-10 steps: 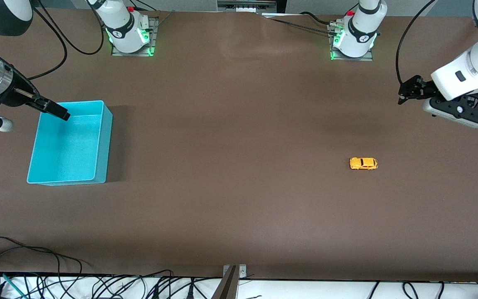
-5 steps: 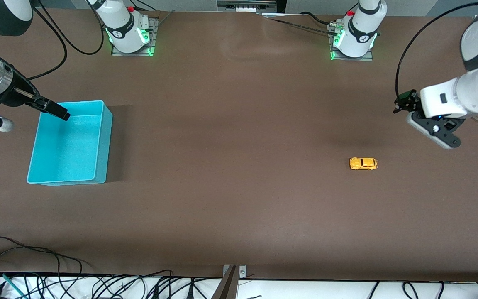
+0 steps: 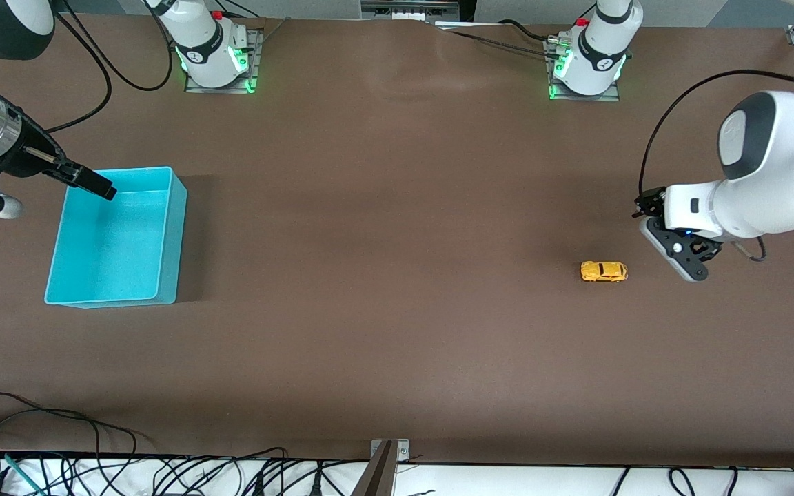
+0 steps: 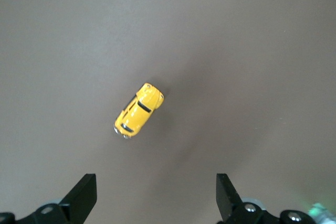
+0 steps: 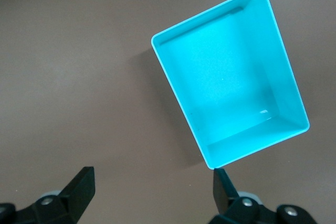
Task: Wind up and store yellow beetle car
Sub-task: 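Move the left gripper down over the yellow beetle car, then lower the left gripper and close it on the yellow car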
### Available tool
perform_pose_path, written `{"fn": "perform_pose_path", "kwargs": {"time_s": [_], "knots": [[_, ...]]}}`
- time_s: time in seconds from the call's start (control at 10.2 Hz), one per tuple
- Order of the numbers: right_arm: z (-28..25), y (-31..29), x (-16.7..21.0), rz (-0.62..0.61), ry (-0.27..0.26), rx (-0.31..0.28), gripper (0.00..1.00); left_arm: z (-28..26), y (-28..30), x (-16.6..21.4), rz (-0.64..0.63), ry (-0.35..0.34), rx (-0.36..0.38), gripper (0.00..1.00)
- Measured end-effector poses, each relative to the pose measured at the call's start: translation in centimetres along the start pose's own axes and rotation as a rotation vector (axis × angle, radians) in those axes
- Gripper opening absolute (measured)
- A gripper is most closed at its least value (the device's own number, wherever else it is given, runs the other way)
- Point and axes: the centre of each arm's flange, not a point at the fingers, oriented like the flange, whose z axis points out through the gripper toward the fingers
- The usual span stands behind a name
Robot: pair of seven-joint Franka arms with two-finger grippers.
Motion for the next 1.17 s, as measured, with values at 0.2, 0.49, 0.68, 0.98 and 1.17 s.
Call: {"fn": "perform_pose_path", "kwargs": {"time_s": [0.2, 0.49, 0.68, 0.98, 1.17], "knots": [[0.0, 0.0, 0.0, 0.000, 0.000, 0.000, 1.00, 3.8, -0.7, -0.7, 0.132, 0.027, 0.035, 1.00], [0.0, 0.0, 0.0, 0.000, 0.000, 0.000, 1.00, 9.5, -2.2, -1.1, 0.345, 0.036, 0.051, 1.00], [0.0, 0.0, 0.0, 0.000, 0.000, 0.000, 1.00, 13.3, -3.4, -1.4, 0.448, 0.047, 0.072, 1.00], [0.1, 0.0, 0.1, 0.001, -0.002, -0.001, 1.00, 17.6, -2.8, -1.7, 0.521, 0.060, 0.108, 1.00], [0.1, 0.0, 0.1, 0.001, -0.002, -0.001, 1.00, 19.3, -2.7, -1.7, 0.537, 0.053, 0.088, 1.00]]}}
